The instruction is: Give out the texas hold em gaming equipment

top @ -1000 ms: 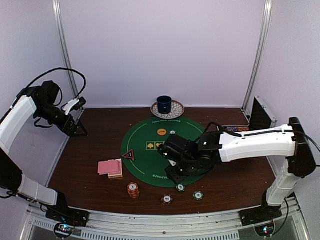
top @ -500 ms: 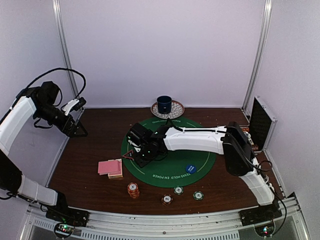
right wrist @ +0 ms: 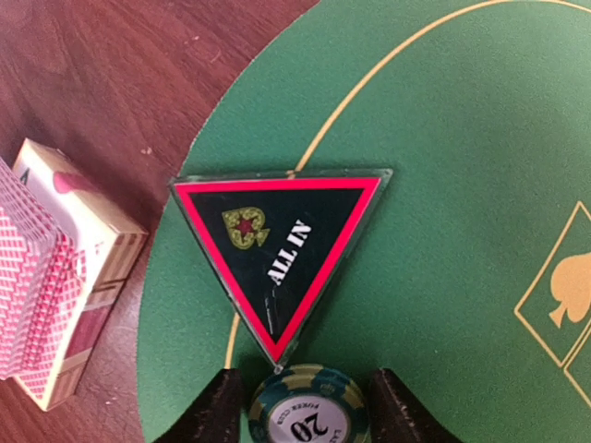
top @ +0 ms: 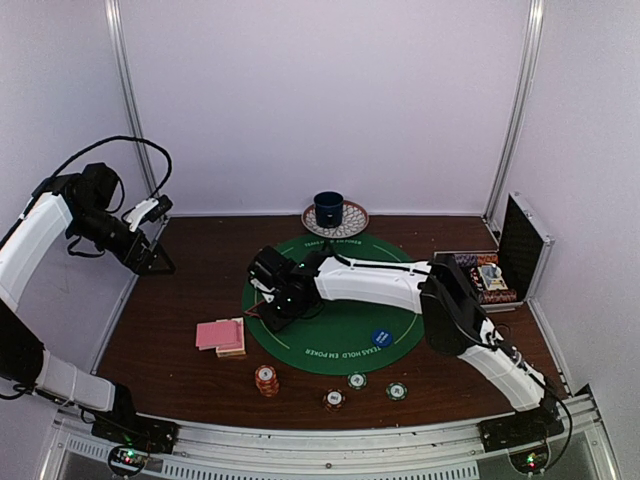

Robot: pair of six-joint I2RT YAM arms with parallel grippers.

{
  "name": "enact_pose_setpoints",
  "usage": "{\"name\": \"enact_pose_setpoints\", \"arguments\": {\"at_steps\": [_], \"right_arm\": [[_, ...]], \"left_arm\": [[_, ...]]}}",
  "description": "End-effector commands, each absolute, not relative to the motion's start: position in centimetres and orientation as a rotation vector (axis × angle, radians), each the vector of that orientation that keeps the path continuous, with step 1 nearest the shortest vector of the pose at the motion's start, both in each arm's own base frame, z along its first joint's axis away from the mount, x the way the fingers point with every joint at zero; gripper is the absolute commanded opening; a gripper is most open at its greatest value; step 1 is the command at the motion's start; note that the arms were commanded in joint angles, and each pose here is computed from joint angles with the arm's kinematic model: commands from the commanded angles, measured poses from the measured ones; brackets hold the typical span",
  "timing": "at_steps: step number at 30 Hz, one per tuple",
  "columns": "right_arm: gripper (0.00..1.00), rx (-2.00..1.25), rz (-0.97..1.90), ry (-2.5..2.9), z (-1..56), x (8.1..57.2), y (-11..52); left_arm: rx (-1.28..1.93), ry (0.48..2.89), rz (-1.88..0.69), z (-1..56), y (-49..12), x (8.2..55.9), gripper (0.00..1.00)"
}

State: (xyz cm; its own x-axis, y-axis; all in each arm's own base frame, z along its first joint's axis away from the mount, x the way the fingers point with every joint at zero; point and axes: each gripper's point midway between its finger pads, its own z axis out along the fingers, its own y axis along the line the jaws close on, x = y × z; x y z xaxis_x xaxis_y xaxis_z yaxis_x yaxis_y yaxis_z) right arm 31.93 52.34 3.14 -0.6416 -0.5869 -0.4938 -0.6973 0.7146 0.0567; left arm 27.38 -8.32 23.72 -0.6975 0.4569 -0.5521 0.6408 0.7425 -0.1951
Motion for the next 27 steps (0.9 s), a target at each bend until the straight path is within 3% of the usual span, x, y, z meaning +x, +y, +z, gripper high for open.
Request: {"name": "enact_pose_setpoints", "arguments": {"at_steps": [1, 3, 6, 12, 17, 20, 27], "right_arm": [[0.56, -1.003, 0.316, 2.506, 2.5, 31.6, 51.7], [0.68, -1.008, 0.311, 2.505, 2.6, 31.5, 51.6], [0.77, -1.009, 0.309, 2.486, 3.8, 31.7, 51.5], [0.78, -0.981, 0.327, 2.400, 10.5, 31.7, 50.5], [0.79, -0.929, 0.314, 2.403, 14.2, 29.5, 45.9], [0.80, -0.867, 0.298, 2.452, 15.0, 27.1, 41.5], [0.88, -0.768, 0.172, 2.665, 10.3, 19.6, 30.3]], "left_arm": [[0.855, 2.445, -0.523, 24.0, -8.5, 26.9, 0.97], [0.853, 2.447, -0.521, 23.9, -8.5, 26.9, 0.98], [0.853, 2.446, -0.522, 24.0, -8.5, 26.9, 0.98], [0.851, 2.439, -0.527, 24.3, -8.6, 26.9, 0.98], [0.852, 2.436, -0.520, 24.6, -8.5, 27.0, 0.98], [0.853, 2.437, -0.515, 24.6, -8.5, 27.0, 0.98], [0.865, 2.438, -0.521, 24.4, -8.5, 26.8, 0.97]]}}
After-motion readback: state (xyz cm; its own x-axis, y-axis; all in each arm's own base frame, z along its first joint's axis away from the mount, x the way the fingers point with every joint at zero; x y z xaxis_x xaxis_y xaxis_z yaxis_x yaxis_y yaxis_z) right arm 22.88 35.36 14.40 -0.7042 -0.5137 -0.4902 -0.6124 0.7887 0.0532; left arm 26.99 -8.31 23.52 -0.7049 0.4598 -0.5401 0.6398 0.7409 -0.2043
